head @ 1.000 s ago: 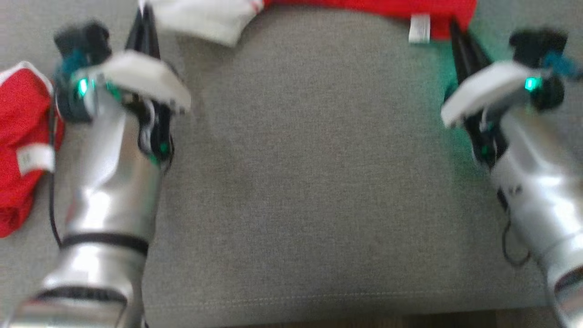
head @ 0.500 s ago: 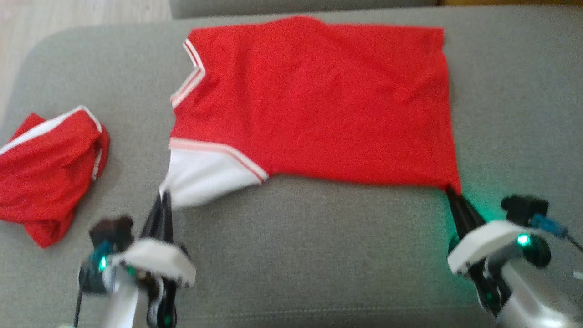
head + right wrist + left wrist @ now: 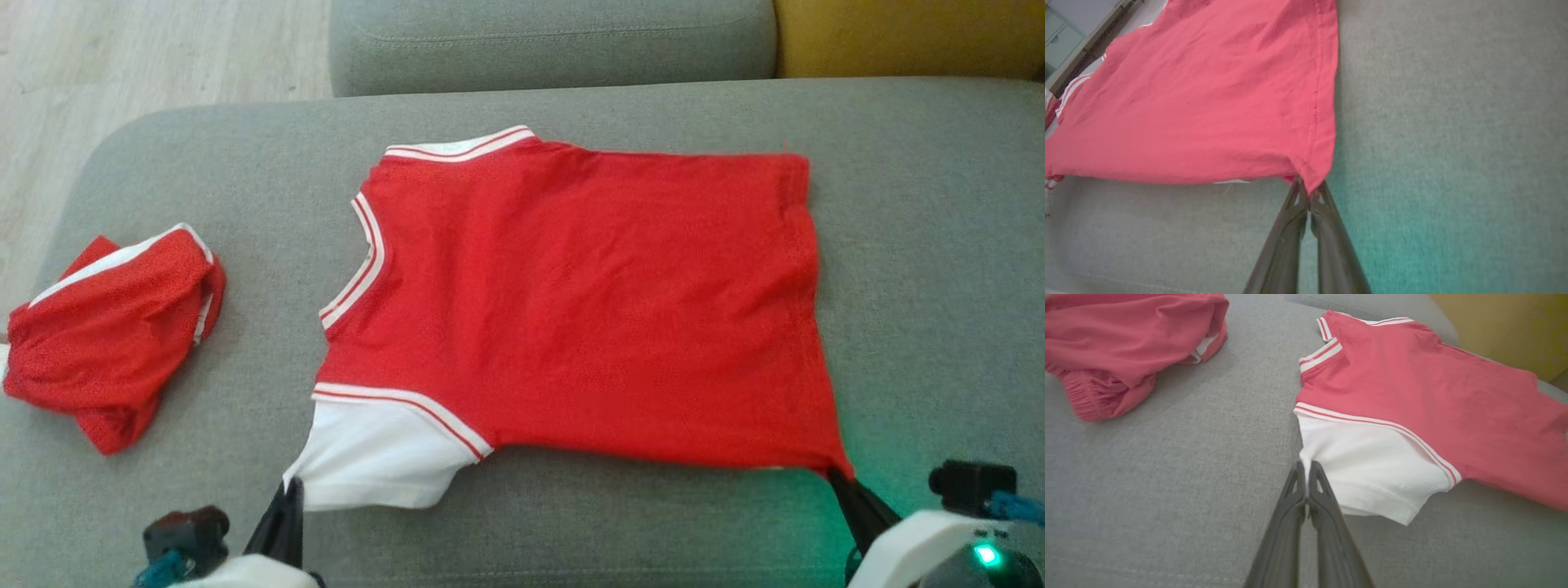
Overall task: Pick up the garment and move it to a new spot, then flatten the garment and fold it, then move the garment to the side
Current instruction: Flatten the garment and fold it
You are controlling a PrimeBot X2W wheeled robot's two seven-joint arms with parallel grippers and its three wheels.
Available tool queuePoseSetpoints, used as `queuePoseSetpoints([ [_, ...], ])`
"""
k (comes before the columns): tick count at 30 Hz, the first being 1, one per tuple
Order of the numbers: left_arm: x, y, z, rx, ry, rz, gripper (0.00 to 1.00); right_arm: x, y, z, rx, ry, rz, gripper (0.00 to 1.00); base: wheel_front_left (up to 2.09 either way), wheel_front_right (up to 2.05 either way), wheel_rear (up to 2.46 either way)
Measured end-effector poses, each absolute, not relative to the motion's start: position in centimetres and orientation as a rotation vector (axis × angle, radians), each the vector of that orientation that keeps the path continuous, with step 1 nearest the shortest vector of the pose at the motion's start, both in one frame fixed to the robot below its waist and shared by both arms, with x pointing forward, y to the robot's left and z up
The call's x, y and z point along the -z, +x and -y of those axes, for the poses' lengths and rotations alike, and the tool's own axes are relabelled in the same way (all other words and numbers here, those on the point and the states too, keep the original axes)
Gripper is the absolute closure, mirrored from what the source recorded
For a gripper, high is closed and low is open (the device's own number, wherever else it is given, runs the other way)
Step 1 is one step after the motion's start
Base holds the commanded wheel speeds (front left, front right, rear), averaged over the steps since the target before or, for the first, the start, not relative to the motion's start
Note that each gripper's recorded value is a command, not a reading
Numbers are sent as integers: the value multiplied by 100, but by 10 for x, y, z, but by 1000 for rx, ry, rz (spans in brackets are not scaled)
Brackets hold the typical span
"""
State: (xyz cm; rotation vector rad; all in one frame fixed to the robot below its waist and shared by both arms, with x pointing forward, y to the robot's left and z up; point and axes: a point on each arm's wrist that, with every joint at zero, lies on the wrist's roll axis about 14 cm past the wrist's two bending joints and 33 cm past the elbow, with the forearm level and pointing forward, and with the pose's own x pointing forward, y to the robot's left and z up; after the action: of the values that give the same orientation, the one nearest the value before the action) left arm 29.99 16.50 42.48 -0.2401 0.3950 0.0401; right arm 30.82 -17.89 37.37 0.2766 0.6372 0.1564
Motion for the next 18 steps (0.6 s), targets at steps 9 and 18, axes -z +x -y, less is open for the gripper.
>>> queuePoseSetpoints([
  [9,-435,311,-166,0,-220,-432,100,-388,297,173,-146,268,-746,100,0,0,0],
  [18,-440,384,-153,119,-230,-460,100,-395,335,179,-146,272,-831,100,0,0,0],
])
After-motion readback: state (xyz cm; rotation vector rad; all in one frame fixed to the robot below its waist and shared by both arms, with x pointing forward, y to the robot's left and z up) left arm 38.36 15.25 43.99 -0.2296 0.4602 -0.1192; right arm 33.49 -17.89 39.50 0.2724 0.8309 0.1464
